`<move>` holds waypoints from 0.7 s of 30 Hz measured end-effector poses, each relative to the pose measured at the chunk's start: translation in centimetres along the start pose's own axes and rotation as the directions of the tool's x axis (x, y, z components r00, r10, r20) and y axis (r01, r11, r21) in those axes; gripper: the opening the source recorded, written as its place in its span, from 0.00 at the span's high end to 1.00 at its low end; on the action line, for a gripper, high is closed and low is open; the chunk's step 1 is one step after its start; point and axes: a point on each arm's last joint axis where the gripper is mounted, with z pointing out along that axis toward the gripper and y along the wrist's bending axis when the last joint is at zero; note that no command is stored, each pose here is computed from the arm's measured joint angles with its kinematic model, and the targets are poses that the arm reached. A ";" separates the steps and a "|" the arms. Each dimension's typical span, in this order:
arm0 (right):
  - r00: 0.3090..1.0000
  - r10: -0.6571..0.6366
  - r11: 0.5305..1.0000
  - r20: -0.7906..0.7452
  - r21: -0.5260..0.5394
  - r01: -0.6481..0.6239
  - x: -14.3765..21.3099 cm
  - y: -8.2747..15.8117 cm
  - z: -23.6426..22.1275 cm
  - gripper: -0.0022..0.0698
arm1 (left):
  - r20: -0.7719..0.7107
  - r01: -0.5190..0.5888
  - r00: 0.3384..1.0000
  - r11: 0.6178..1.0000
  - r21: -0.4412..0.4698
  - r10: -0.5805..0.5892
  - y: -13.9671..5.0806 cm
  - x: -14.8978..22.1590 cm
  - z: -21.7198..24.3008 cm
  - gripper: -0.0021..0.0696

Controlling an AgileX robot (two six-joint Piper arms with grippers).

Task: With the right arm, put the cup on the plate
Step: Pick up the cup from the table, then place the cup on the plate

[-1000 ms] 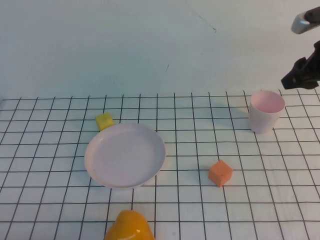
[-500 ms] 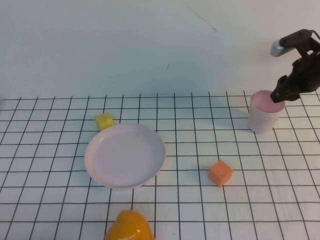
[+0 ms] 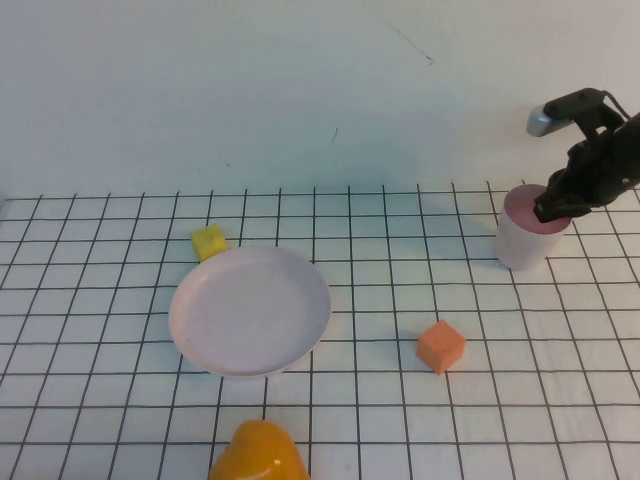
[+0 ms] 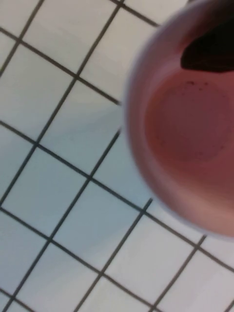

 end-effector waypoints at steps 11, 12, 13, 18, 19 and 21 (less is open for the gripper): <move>0.991 -0.114 0.979 0.069 -0.164 0.124 -4.3 4.7 -2.0 0.92 | 0.000 0.000 1.000 1.000 0.000 0.000 0.0 0.0 0.0 0.97; 0.985 -0.150 0.971 0.082 -0.176 0.162 -5.2 6.1 -2.2 0.92 | 0.000 0.000 1.000 1.000 0.000 0.000 0.0 0.0 0.0 0.97; 0.978 -0.188 0.961 0.095 -0.189 0.203 -6.1 7.8 -2.3 0.92 | 0.000 0.000 1.000 1.000 0.000 0.000 0.0 0.0 0.0 0.97; 0.924 -0.344 0.897 0.167 -0.232 0.376 -8.9 16.8 -1.6 0.92 | 0.000 0.000 1.000 1.000 0.000 0.000 0.0 0.0 0.0 0.97; 0.910 -0.370 0.883 0.189 -0.233 0.407 -9.2 18.8 -1.4 0.92 | 0.000 0.000 1.000 1.000 0.000 0.000 0.0 0.0 0.0 0.97; 0.883 -0.411 0.859 0.228 -0.227 0.459 -9.7 22.2 -0.6 0.92 | 0.000 0.000 1.000 1.000 0.000 0.000 0.0 0.0 0.0 0.97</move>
